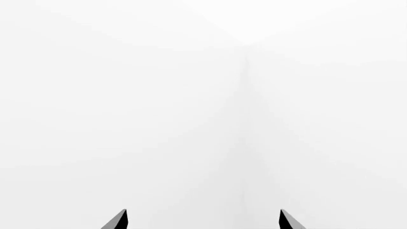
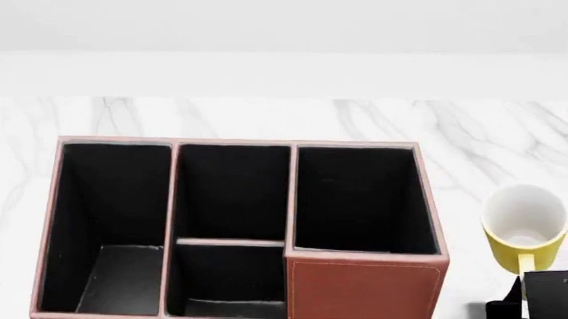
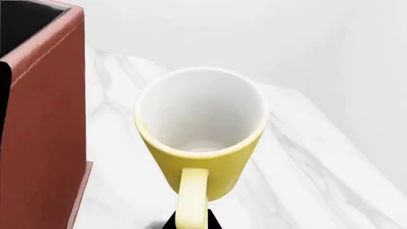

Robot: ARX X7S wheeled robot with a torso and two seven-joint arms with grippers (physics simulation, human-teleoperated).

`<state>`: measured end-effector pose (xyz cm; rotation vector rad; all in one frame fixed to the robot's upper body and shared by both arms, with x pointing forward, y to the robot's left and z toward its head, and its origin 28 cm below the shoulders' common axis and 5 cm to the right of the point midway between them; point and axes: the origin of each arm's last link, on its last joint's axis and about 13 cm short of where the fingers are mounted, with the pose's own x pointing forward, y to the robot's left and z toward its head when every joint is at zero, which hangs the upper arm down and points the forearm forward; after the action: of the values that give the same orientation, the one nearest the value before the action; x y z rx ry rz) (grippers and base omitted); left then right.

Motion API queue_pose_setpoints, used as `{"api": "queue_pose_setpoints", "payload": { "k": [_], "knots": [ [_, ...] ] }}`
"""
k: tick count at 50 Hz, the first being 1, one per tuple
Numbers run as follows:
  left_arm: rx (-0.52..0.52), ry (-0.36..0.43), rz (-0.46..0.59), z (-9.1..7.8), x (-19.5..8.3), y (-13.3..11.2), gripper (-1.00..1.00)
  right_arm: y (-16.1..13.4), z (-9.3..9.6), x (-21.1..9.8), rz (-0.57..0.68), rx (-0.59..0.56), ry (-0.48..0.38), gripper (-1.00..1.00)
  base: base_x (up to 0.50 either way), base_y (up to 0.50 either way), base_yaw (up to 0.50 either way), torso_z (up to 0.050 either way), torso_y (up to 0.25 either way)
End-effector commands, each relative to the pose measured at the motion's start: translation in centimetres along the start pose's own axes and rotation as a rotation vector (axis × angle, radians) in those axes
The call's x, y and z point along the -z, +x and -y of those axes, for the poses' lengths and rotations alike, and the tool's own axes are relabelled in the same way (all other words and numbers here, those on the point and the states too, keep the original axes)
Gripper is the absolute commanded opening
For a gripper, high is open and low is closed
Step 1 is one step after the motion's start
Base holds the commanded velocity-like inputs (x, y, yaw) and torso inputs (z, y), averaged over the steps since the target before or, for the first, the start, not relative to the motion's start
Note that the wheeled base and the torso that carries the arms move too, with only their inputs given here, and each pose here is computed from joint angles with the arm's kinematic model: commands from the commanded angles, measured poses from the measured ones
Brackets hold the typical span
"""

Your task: Pick up the yellow and white mug and place it to the right of the caddy.

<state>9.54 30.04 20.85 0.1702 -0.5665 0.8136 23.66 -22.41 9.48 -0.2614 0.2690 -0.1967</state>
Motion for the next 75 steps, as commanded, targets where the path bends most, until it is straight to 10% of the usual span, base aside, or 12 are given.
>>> {"api": "queue_pose_setpoints", "payload": {
  "k": [1, 75],
  "knots": [
    [0.008, 0.005, -0.002, 0.3, 0.0, 0.0, 1.00, 1.3, -0.2, 1.3, 0.003, -0.021, 0.021, -1.00, 0.00, 0.00, 0.00, 0.000, 0.000],
    [0.035, 0.017, -0.013, 1.4, 0.0, -0.1, 1.00, 2.8, -1.3, 5.2, -0.087, -0.065, 0.153, -1.00, 0.00, 0.00, 0.00, 0.000, 0.001]
  ]
}}
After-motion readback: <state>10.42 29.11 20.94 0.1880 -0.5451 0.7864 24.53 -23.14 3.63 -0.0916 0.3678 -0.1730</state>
